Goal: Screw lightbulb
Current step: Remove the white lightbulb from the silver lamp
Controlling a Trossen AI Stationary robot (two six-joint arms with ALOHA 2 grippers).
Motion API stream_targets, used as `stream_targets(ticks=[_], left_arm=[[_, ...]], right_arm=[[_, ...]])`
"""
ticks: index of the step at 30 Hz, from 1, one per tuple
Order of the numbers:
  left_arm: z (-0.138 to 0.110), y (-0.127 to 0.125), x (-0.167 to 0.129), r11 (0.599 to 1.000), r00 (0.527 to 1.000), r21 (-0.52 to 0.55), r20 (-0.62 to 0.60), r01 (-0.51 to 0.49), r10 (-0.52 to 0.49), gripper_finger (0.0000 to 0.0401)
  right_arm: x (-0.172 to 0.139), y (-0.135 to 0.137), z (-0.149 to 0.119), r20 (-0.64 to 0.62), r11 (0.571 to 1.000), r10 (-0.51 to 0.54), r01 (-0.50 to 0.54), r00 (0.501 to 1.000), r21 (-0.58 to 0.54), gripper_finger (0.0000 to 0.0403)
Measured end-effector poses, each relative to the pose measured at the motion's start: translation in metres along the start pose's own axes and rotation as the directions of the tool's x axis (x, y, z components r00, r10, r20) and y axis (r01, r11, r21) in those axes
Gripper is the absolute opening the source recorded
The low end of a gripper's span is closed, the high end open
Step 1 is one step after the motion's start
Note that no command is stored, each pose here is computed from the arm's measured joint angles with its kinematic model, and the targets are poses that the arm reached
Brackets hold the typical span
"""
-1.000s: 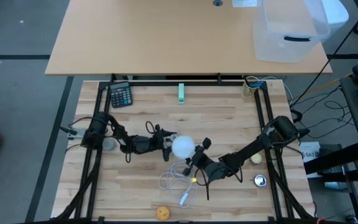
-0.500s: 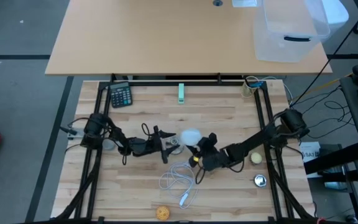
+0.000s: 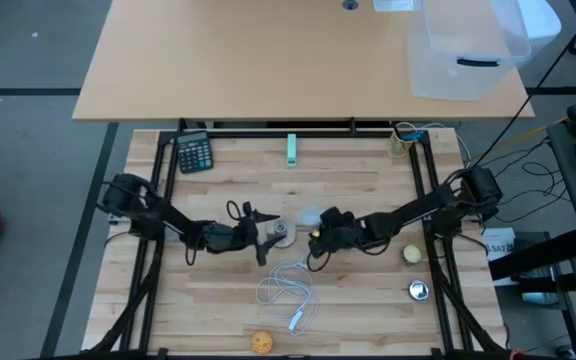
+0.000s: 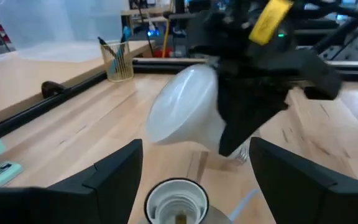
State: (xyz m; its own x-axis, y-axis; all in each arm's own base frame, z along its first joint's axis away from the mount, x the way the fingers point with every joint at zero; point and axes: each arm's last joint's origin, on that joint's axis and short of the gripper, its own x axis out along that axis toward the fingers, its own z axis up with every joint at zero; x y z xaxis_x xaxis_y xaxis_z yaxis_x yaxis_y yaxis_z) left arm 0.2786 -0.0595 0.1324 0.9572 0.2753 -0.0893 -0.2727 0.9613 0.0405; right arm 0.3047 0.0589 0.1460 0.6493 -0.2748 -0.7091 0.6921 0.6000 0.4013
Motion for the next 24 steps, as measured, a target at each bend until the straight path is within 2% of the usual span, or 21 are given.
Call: stream_targets(ticks=[11,18,24], left_arm=[[0.019,-0.009,-0.017,0.998,0.999,0.051,-0.016,-0.038,0.038,0.0298],[0.053,-0.020,-0.045,0.997,0.998,0.077,0.056,-0.031,0.026,0.0298],[0.076,-0.029,-0.078,0.994,0.996,0.096,0.067,0.058,-0.064,0.0298]], right_arm=[[0.007,-0.009,0.012,-0.119,0.999,0.026,-0.022,0.993,0.029,0.0126],[0.010,-0.013,0.016,-0.165,0.999,0.032,-0.030,0.986,0.012,0.0126],[0.012,-0.019,0.019,-0.196,1.000,0.006,-0.004,0.980,0.012,0.0128]])
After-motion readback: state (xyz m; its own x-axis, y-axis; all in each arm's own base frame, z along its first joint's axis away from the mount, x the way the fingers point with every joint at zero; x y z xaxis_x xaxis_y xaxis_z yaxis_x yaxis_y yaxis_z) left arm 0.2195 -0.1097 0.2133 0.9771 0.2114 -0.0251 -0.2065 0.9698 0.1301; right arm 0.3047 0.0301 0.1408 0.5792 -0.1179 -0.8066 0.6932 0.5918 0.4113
